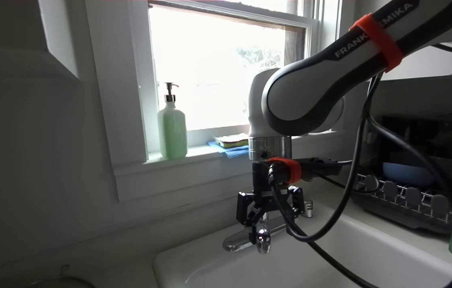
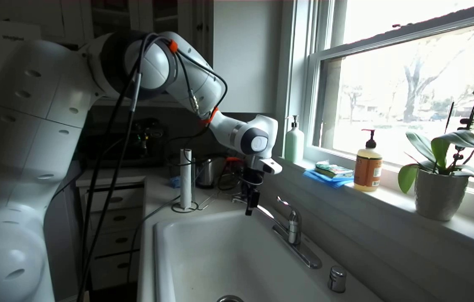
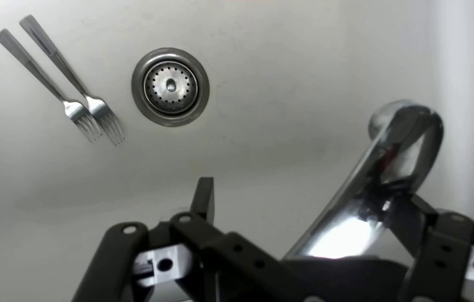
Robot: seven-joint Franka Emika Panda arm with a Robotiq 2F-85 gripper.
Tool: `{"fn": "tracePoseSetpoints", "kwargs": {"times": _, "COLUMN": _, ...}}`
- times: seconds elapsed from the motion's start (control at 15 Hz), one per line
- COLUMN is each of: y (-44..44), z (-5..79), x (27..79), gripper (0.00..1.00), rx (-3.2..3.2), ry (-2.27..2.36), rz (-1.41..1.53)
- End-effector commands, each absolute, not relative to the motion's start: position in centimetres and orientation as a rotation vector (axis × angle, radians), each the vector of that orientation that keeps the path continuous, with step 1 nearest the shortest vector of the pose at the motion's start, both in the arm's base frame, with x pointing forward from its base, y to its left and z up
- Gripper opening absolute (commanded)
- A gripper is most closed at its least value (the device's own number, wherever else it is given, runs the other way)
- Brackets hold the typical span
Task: Turn the faucet to the right
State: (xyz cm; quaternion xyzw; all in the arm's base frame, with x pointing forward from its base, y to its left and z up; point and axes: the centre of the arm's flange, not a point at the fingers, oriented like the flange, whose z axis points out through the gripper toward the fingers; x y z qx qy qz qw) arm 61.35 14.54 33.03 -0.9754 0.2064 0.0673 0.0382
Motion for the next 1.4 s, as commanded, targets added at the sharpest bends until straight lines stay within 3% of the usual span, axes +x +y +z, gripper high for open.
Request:
{"fn": "tracePoseSetpoints", "kwargs": {"times": 0.0, "y": 12.9, "z": 34.2, "x": 59.6, "gripper": 1.00, "rx": -3.064, "ry": 0.632, "rz": 0.281}}
{"fn": "tracePoseSetpoints", "kwargs": {"times": 1.33, "y": -2.1, "z": 34.3, "x": 53.2, "gripper": 1.00, "rx": -3.302, "ry": -0.312, "rz": 0.484}}
